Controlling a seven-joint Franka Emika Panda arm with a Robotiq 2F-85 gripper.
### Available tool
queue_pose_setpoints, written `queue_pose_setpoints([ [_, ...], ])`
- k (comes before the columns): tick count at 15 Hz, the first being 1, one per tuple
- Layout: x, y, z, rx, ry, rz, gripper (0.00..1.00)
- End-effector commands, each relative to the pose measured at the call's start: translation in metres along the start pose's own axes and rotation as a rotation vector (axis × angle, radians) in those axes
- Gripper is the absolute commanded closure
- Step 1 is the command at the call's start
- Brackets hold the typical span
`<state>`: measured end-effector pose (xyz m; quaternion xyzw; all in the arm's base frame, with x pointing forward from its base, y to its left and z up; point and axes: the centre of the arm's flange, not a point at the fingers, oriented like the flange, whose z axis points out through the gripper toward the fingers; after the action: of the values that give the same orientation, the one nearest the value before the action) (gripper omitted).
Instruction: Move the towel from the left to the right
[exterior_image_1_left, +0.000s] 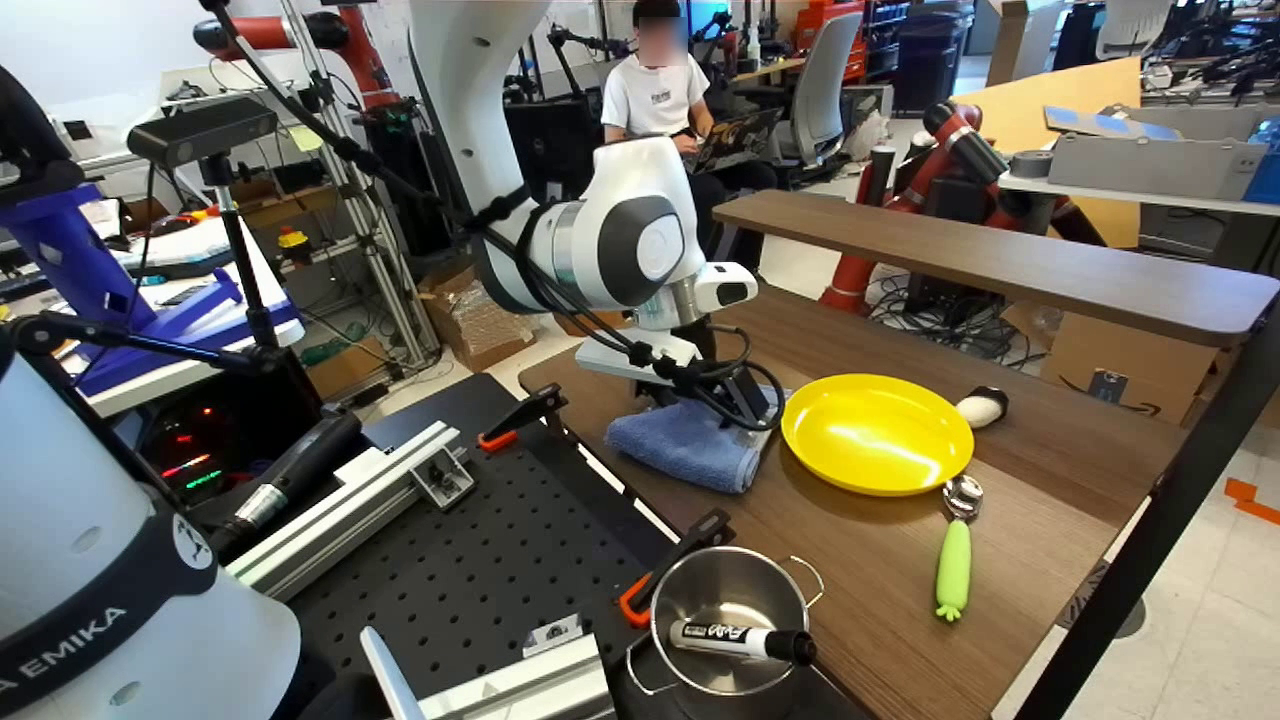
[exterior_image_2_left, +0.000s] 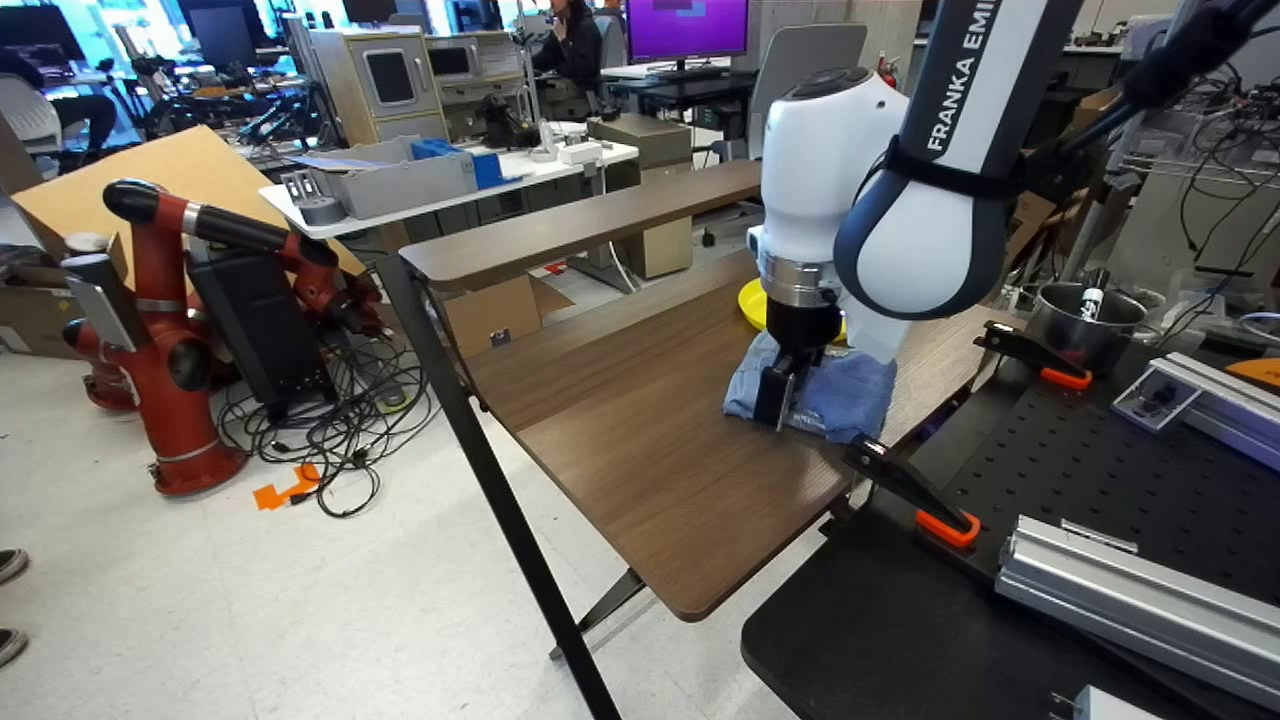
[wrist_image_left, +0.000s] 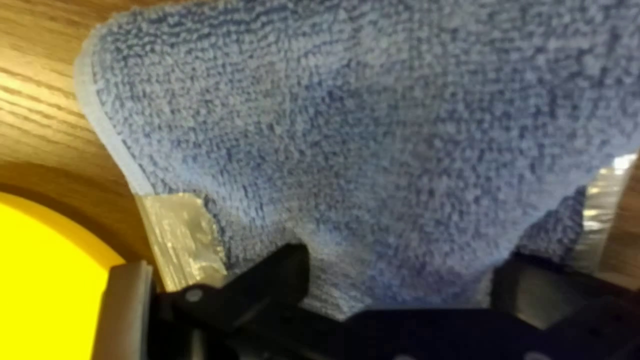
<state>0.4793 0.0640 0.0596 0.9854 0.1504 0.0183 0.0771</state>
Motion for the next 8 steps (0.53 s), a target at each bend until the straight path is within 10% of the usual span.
queue_pose_setpoints([
  [1,-0.02,0.003,0.015,-0.004,-0.003,-0.02,0.0],
  [8,-0.018,0.003,-0.001,0.014,0.034,-0.027,0.0],
])
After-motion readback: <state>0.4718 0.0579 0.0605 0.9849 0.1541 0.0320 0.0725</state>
